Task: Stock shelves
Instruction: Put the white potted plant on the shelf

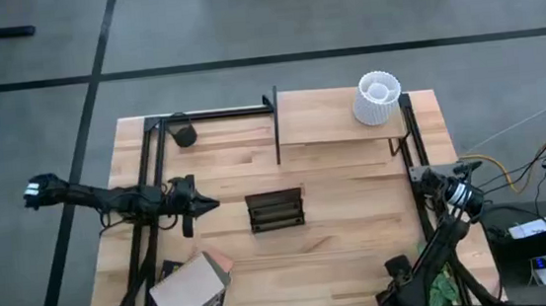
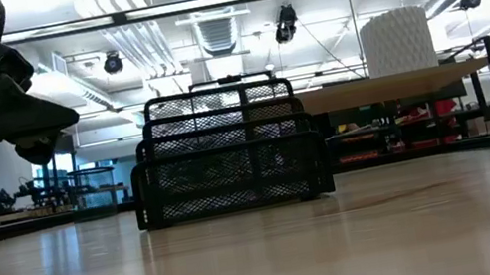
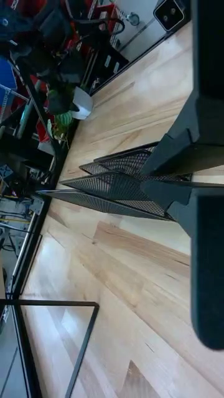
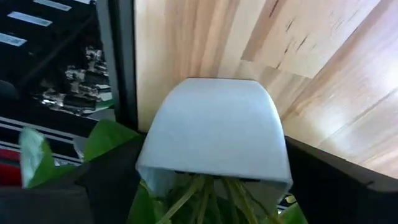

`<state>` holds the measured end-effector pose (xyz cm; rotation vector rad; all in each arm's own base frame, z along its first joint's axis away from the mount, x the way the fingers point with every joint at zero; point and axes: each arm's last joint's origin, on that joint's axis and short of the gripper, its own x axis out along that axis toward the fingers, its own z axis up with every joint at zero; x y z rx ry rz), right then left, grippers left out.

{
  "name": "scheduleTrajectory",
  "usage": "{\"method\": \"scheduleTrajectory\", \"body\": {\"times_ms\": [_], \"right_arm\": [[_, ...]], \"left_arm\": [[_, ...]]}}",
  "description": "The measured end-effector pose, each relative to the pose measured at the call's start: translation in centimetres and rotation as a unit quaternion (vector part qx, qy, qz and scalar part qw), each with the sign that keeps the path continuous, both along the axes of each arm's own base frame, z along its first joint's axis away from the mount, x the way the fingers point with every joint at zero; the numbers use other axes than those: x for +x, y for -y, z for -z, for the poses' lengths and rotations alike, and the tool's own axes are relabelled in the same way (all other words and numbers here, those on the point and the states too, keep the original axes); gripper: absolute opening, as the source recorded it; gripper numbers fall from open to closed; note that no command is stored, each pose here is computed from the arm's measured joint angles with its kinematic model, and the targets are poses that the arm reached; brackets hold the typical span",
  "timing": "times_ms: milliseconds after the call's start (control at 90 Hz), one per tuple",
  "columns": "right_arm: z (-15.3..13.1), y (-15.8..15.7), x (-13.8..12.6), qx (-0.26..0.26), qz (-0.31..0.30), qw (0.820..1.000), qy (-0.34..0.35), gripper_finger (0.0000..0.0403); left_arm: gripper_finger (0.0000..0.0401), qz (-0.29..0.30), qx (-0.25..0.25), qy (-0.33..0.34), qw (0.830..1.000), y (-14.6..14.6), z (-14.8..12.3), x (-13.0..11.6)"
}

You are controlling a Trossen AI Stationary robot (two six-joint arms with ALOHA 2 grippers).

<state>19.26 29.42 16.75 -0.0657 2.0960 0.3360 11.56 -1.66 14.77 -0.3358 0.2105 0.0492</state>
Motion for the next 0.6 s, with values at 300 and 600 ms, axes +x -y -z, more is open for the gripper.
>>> {"method": "scheduleTrajectory", "body": {"times_ms": [300, 600], "right_arm": [[0.66, 0.43, -0.28, -0.017, 0.010, 1.000, -0.009, 0.0314], [0.66, 0.35, -0.14, -0.034, 0.054, 0.998, -0.011, 0.0297]], "left_arm": [[0.0006, 0.000, 0.000, 0.000, 1.000, 0.00, 0.01, 0.00], [0.0006, 0.000, 0.000, 0.000, 1.000, 0.00, 0.00, 0.00]]}}
